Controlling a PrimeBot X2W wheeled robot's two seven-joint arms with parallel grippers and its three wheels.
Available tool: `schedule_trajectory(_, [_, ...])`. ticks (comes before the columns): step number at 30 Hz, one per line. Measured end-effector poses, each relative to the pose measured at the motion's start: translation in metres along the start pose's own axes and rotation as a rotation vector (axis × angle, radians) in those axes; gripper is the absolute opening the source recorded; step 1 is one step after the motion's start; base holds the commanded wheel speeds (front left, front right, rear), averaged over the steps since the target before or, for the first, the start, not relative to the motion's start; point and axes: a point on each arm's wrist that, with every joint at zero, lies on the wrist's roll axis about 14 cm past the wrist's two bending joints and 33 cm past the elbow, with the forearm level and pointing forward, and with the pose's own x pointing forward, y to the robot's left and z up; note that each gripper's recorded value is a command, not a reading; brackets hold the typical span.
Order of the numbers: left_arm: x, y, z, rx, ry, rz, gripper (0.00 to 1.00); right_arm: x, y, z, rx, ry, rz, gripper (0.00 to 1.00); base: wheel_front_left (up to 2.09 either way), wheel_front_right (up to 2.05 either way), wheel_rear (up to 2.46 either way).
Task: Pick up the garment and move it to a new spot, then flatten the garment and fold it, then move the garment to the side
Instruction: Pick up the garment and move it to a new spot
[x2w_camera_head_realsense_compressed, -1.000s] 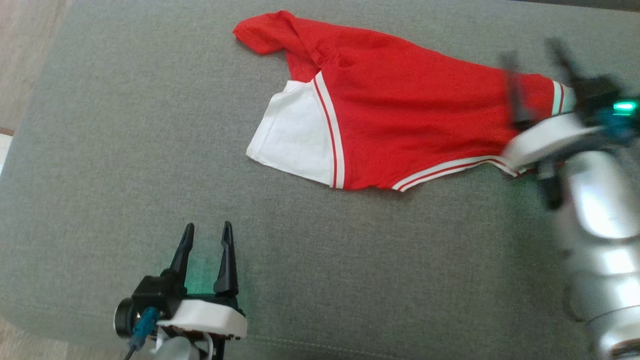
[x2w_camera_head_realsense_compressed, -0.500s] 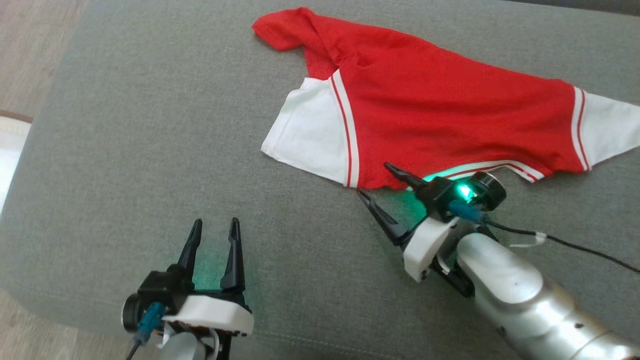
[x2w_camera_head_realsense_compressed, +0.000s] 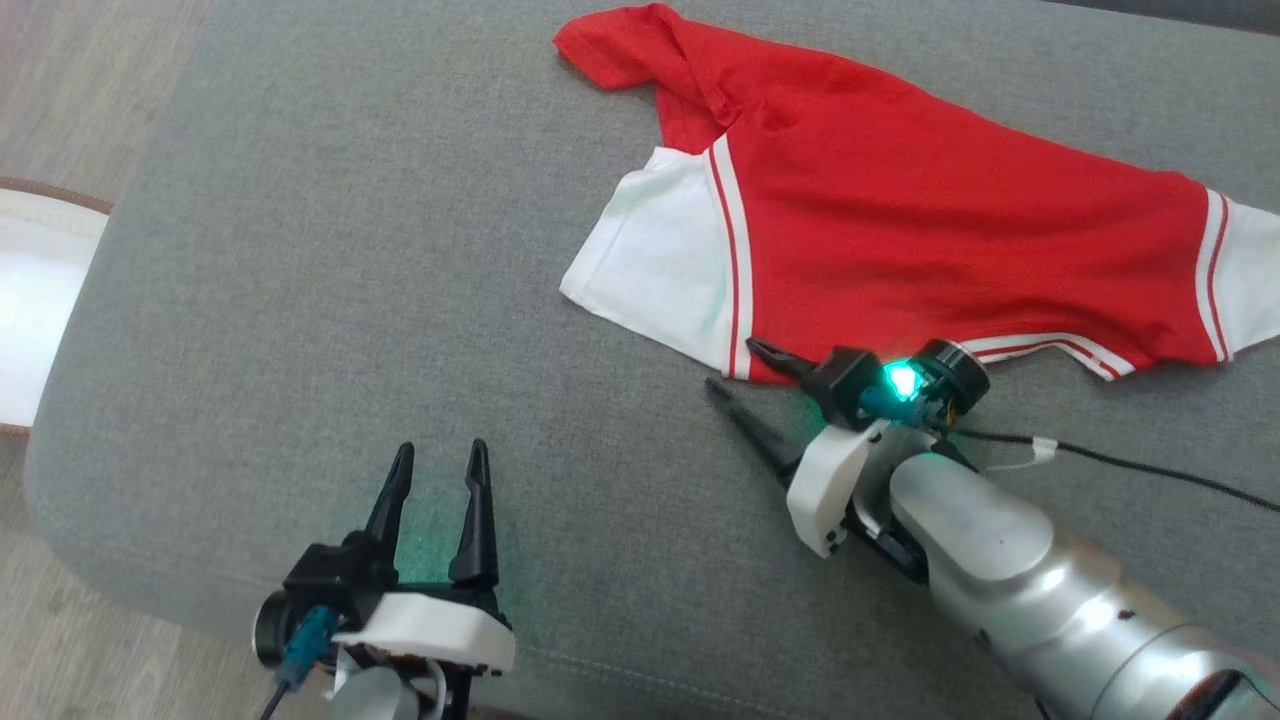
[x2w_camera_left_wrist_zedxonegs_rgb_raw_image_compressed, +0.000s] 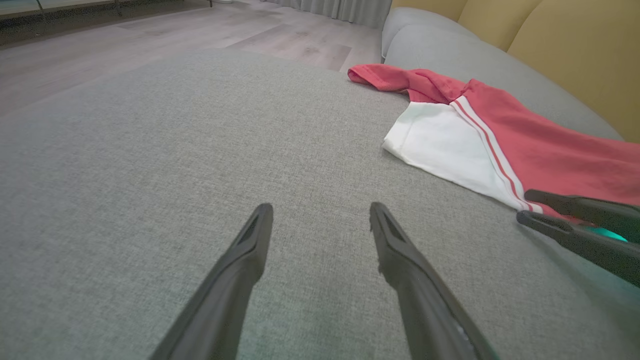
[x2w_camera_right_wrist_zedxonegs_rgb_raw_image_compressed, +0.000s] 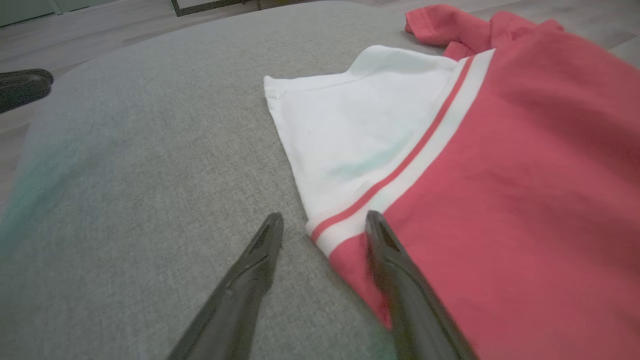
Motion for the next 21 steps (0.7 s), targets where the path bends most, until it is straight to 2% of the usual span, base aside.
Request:
schedule_trajectory(1, [0.0, 0.0, 0.0, 0.0, 0.0, 0.0, 1.0, 0.0, -0.002, 0.001, 0.006, 0.001, -0.006, 0.0, 0.0, 0.0, 0.0])
schedule_trajectory(9, [0.002, -0.008, 0.004, 0.003, -0.012, -0.023, 1.0, -0.014, -0.009, -0.004, 0.02, 0.021, -0.048, 0.0, 0.0, 0.0, 0.0])
schedule_trajectory(15, [0.003, -0.02, 0.011, 0.022, -0.038, -0.074, 1.0, -0.049, -0.005, -0.018, 0.068, 0.025, -0.099, 0.0, 0.0, 0.0, 0.0])
schedule_trajectory(18, [0.002, -0.03, 0.011, 0.024, -0.043, -0.109, 1.0, -0.08, -0.017, -0.031, 0.137, 0.022, -0.19, 0.0, 0.0, 0.0, 0.0])
schedule_trajectory(21, [0.0, -0.038, 0.007, 0.03, -0.034, -0.143, 1.0, -0.119, -0.043, -0.047, 0.183, 0.028, -0.324, 0.0, 0.0, 0.0, 0.0])
